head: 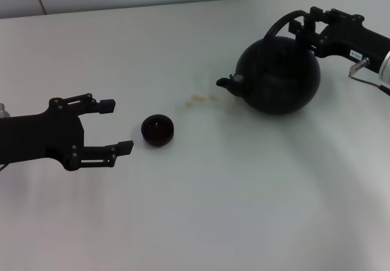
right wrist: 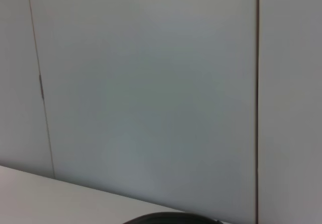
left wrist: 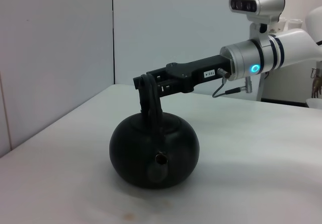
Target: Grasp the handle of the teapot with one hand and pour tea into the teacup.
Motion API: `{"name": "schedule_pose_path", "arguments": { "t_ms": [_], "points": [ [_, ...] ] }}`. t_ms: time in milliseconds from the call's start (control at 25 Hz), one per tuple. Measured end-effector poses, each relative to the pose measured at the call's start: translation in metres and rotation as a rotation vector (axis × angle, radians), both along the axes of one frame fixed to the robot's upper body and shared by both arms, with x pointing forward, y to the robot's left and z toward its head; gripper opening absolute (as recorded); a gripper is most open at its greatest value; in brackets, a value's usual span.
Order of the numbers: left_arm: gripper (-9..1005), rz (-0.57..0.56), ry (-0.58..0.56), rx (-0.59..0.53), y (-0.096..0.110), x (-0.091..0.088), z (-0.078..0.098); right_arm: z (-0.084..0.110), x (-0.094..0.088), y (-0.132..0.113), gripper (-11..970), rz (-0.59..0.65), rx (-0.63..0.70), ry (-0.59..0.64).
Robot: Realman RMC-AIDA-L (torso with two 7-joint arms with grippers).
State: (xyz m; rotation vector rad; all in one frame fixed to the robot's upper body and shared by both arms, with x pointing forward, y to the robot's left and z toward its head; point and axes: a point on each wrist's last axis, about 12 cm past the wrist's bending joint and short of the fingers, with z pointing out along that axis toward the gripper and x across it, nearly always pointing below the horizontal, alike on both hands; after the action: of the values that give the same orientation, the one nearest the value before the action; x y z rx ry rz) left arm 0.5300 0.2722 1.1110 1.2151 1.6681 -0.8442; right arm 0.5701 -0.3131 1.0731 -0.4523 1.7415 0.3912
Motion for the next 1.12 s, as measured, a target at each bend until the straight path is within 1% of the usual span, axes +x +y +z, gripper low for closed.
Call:
{"name": "schedule_pose_path", "arguments": {
  "t_ms": [200,320,360,400,520,560,600,720,760,800,920,960,1000,1120],
  "points": [
    [859,0.0,0.0,0.0,0.0,0.0,0.0,-0.002,-0.006,-0.004,555,-0.012,-0.004,-0.001],
    [859,-0.001,-0.001,0.001,0.0,0.0,0.0,-0.004,-0.013,-0.005,558,-0.009,0.002,0.002],
    [859,-0.003,-0.001,0.002,0.0,0.0,0.0,-0.005,-0.017,-0.006,559,0.002,0.012,0.001],
    [859,-0.003,-0.001,0.002,0.0,0.0,0.0,-0.005,-0.017,-0.006,560,0.002,0.012,0.001],
    [859,-0.003,-0.001,0.002,-0.001,0.0,0.0,-0.006,-0.026,-0.008,564,0.021,0.033,-0.006],
    [859,-0.003,-0.001,0.002,-0.001,0.0,0.0,-0.007,-0.032,-0.011,565,0.026,0.034,-0.011],
    [859,-0.003,-0.001,0.002,-0.001,0.0,0.0,-0.007,-0.032,-0.011,566,0.026,0.034,-0.011],
    [859,-0.003,0.002,0.002,0.0,-0.001,0.0,-0.01,-0.042,-0.016,569,0.018,0.03,-0.016],
    [859,-0.003,0.004,0.001,0.0,-0.002,-0.001,-0.01,-0.05,-0.018,570,0.032,0.042,-0.023],
    [859,-0.003,0.004,0.001,0.0,-0.002,-0.001,-0.01,-0.05,-0.018,572,0.032,0.042,-0.023],
    [859,-0.006,0.005,-0.005,0.001,-0.003,0.0,-0.006,-0.06,-0.018,575,0.088,0.063,-0.05],
    [859,-0.006,0.005,-0.005,0.001,-0.003,0.0,-0.003,-0.064,-0.015,576,0.146,0.074,-0.066],
    [859,-0.006,0.005,-0.005,0.001,-0.003,0.0,-0.003,-0.064,-0.015,577,0.146,0.074,-0.066],
    [859,-0.039,0.009,-0.019,-0.004,-0.006,0.001,0.002,-0.067,-0.006,581,0.261,0.071,-0.082]
  ]
}}
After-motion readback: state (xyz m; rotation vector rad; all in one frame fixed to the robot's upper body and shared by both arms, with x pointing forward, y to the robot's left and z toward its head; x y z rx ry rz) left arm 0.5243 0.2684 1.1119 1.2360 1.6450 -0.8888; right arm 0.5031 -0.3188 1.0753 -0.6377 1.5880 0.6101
